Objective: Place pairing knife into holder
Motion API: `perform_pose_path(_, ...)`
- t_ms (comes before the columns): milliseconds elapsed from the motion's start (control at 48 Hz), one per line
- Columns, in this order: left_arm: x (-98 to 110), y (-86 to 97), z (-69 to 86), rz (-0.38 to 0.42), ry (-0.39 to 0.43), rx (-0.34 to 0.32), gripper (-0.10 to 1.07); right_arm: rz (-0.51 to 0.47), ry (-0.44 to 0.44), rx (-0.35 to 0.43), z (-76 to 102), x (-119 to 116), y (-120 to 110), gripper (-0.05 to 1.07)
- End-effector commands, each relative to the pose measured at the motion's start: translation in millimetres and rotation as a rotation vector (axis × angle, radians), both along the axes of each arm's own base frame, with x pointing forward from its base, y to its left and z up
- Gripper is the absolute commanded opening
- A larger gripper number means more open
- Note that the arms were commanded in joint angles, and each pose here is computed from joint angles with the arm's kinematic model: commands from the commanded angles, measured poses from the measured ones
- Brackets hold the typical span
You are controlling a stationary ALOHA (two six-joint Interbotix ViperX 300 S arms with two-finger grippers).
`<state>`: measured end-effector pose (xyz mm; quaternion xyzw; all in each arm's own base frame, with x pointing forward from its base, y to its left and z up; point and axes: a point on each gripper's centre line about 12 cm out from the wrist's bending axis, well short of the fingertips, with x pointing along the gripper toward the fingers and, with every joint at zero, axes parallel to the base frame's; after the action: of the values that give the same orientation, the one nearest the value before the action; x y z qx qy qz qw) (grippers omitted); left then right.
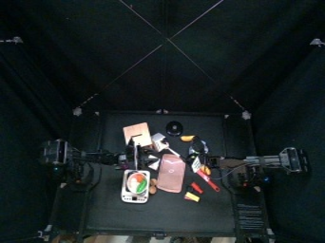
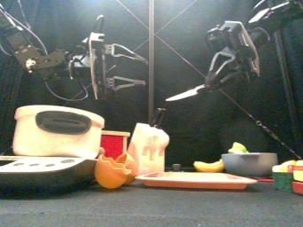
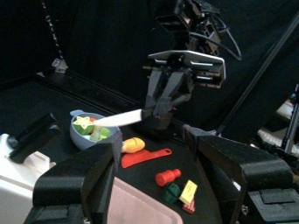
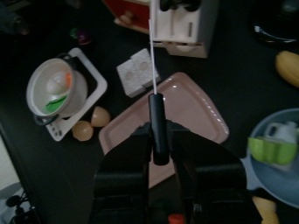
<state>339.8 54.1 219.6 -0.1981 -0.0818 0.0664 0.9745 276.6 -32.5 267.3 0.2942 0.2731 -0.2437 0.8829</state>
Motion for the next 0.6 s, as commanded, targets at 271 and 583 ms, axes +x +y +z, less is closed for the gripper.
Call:
perform_pose_path(271,-17,4.6,16.2,0.062,-0.044,0.046,0.92,-0.118,0.005,0.078,63.5,1,-1,0.52)
perform_pose_path(583,-21,3.1,13.8,0.06,-0.036,0.048,0.92,-0.081,0.106,0.103,83.3,10,-9,0.52)
